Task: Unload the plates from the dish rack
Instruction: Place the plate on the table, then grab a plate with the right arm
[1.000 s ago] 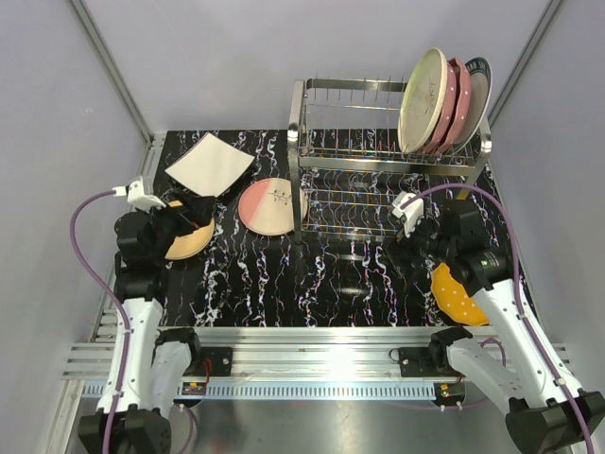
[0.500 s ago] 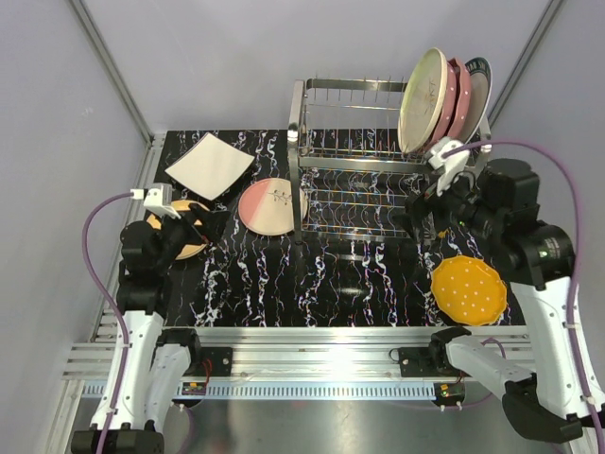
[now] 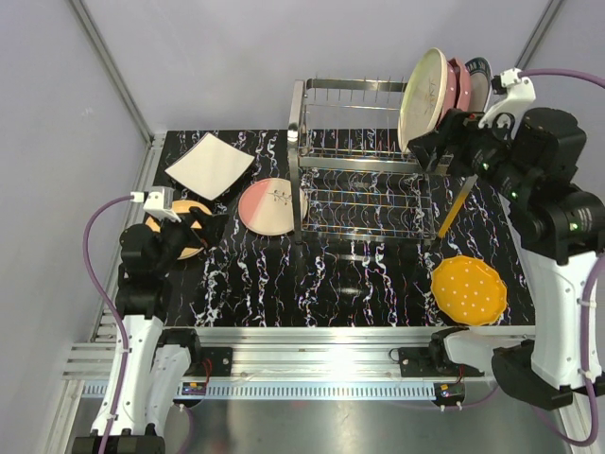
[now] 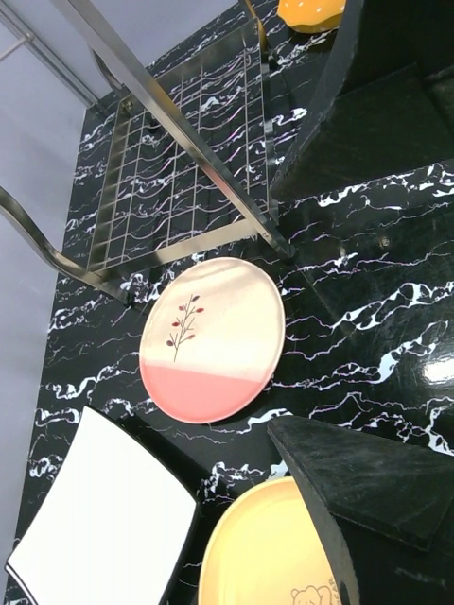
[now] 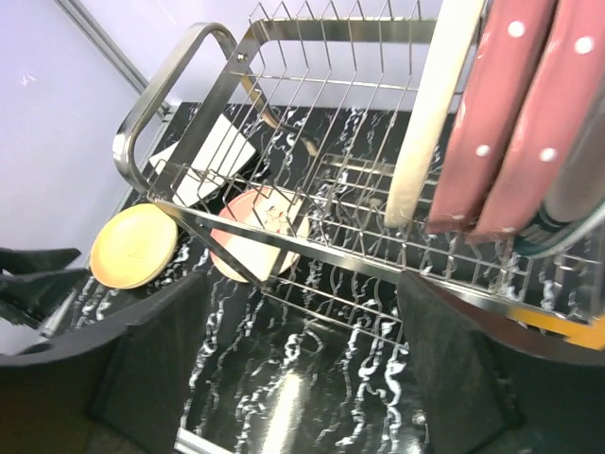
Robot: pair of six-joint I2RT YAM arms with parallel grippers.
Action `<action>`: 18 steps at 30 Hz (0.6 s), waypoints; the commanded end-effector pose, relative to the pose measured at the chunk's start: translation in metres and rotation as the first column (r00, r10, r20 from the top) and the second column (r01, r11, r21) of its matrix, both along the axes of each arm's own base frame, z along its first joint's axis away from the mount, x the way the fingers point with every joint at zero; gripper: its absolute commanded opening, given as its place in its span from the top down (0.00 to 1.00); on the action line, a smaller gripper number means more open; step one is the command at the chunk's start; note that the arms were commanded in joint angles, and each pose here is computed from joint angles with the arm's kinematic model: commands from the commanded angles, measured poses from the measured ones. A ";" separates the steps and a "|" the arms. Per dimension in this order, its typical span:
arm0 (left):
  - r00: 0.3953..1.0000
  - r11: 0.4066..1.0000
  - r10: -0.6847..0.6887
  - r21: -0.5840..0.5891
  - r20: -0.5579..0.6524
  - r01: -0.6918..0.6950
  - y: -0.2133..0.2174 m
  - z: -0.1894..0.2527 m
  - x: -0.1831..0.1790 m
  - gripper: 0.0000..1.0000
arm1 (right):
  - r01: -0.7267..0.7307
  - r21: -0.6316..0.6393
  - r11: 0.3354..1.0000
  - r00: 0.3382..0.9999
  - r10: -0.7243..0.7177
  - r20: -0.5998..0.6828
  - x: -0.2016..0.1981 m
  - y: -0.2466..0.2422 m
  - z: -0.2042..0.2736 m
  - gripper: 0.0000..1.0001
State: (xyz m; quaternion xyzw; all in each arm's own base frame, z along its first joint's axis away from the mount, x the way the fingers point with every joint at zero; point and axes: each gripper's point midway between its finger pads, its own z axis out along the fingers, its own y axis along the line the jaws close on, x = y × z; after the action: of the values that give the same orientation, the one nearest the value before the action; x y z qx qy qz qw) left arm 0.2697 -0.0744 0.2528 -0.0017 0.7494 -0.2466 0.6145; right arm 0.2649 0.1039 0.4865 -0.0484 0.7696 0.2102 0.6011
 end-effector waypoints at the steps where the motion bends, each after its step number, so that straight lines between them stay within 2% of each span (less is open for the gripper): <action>1: 0.999 0.999 0.018 0.026 0.037 -0.019 0.004 0.009 0.000 0.01 | 0.021 0.114 0.993 1.000 -0.019 -0.019 0.011 0.007 0.012 0.15; 9: 0.999 0.999 0.030 0.023 0.032 -0.030 0.005 0.008 0.001 0.01 | 0.127 0.129 0.983 0.992 -0.127 -0.008 0.030 -0.006 0.014 0.22; 18: 0.999 0.999 0.036 0.021 0.033 -0.037 0.006 0.009 0.001 0.01 | 0.170 0.136 0.976 0.985 -0.173 0.008 0.047 -0.010 0.016 0.28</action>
State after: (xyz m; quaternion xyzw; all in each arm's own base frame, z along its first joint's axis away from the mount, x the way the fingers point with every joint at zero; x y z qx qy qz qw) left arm 0.2695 -0.0702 0.2463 -0.0107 0.7581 -0.2358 0.6079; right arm 0.3031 0.1003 0.4838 0.0371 0.7735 0.2117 0.5963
